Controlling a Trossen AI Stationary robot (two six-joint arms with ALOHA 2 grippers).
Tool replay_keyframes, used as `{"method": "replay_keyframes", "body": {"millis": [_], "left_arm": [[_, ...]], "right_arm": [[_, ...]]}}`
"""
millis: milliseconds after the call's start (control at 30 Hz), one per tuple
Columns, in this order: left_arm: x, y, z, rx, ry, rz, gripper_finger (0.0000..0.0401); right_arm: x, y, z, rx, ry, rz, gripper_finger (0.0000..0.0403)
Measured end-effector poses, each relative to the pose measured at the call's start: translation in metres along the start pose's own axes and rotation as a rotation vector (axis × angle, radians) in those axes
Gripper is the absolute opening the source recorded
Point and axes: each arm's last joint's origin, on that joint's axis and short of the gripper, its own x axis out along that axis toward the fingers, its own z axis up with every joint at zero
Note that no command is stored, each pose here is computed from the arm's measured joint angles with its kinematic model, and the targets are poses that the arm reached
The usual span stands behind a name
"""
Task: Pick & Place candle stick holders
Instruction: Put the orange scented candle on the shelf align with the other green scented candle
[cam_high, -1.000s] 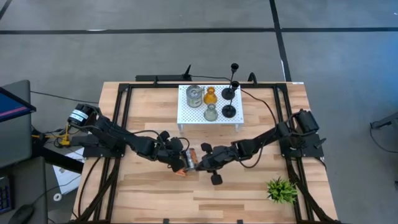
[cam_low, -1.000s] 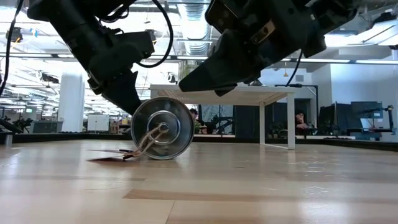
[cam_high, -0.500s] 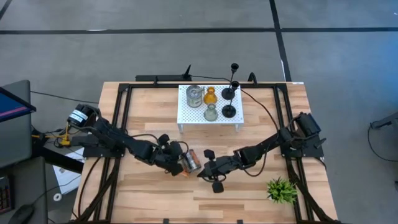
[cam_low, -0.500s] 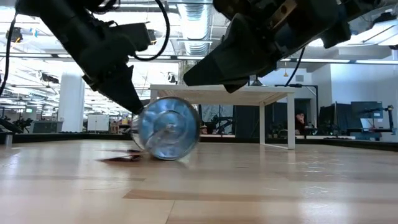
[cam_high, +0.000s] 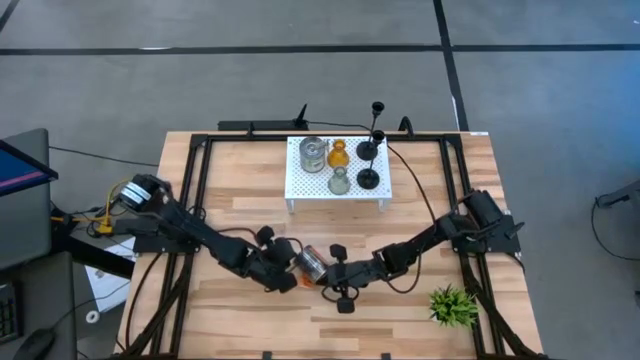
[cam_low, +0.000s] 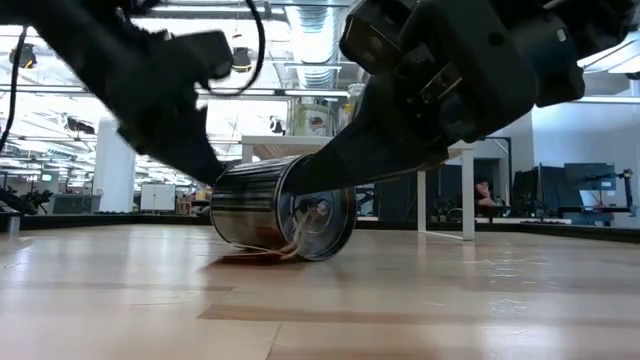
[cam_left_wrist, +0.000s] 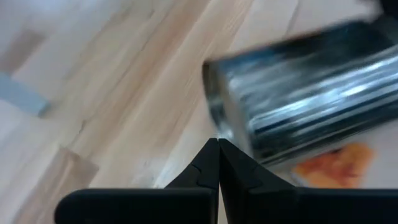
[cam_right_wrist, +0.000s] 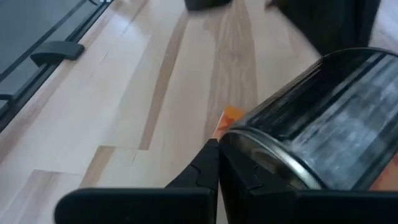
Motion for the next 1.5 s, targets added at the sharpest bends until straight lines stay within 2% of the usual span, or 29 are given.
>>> {"method": "replay_keyframes", "body": {"millis": [233,367,633,1133,1233,1300,1400,1500], "left_arm": [[0.036,-0.015,-0.022,-0.001,-0.011,-0.002,0.0001],[0.044,-0.019,-0.025,0.001,-0.047,-0.002,0.0001],[0.042,-0.023,-0.023,-0.002,-0.067,-0.041,0.0001],[0.036,-0.031,-0.027,-0.054,-0.061,-0.105,0.0001],[0.036,-0.033,-0.027,-0.077,-0.053,-0.129,0.0001],[0.032,-0.041,-0.023,-0.106,-0.05,-0.215,0.0001],[0.028,-0.047,-0.023,-0.111,-0.051,-0.272,0.0001],[0.025,-0.049,-0.025,-0.093,-0.084,-0.248,0.0001]], "right_arm": [[-0.002,0.008,-0.002,-0.02,-0.01,-0.047,0.0],[-0.003,0.009,-0.002,-0.039,-0.012,-0.047,0.0],[-0.003,0.009,0.002,-0.072,-0.044,-0.062,0.0],[0.003,0.009,0.034,-0.129,-0.087,-0.108,0.0],[0.003,0.004,0.039,-0.116,-0.113,-0.12,0.0],[0.006,-0.002,0.037,-0.106,-0.1,-0.146,0.0],[0.007,-0.009,0.037,-0.101,-0.092,-0.165,0.0],[0.007,-0.011,0.037,-0.104,-0.083,-0.169,0.0]]}}
